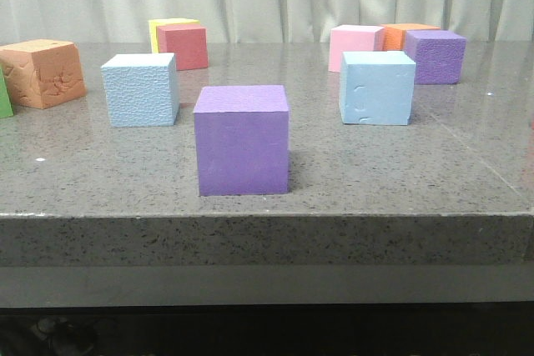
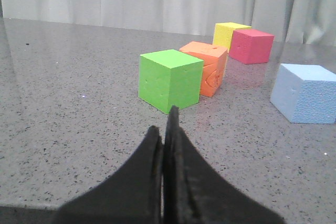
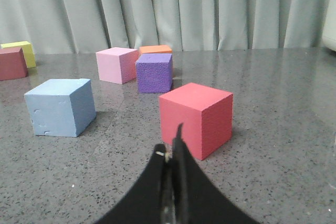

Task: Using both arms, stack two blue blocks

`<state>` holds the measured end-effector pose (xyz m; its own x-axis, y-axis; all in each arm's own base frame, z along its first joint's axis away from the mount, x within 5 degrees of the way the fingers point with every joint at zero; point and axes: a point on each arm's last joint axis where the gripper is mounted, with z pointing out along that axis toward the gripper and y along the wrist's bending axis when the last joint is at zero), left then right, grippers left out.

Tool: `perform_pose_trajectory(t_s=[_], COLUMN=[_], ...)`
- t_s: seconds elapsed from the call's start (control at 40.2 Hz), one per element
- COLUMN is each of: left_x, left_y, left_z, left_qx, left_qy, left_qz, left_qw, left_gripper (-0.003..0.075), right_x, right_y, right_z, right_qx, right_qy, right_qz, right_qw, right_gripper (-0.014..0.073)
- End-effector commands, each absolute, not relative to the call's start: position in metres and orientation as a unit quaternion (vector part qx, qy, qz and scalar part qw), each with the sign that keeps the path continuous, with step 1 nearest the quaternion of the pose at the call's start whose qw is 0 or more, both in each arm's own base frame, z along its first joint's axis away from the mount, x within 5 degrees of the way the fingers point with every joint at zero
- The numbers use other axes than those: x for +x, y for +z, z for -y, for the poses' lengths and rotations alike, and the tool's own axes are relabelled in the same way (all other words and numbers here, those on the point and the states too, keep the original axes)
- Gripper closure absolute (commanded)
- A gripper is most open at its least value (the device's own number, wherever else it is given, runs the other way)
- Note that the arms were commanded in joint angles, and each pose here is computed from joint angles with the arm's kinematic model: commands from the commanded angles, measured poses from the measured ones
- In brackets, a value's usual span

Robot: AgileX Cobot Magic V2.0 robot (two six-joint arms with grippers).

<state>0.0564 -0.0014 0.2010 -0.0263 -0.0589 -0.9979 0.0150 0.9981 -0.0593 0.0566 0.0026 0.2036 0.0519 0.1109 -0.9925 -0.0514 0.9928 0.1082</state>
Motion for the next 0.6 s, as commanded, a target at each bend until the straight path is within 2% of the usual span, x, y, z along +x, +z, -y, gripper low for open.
perform_pose_trajectory(t_s=[0.0,0.573], left_x=[0.0561,0.0560], left_y=[0.1979,0.1993], left_z=[0.0010,0.0008], left_qx=[-0.019,-0.019], left_qy=[-0.031,-0.030], left_qz=[-0.690,-0.685], left_qw=[0.722,0.728], left_gripper=[0.0738,0.0738], right_x=[0.0543,0.0543], right_y=[0.2116,0.2116], right_z=[-0.0024,-0.0024], right_qx=[0.017,0.017], right_qy=[0.053,0.053], right_qz=[-0.651,-0.651], right_qw=[0.757,0.757], right_gripper=[0.0664,0.0664])
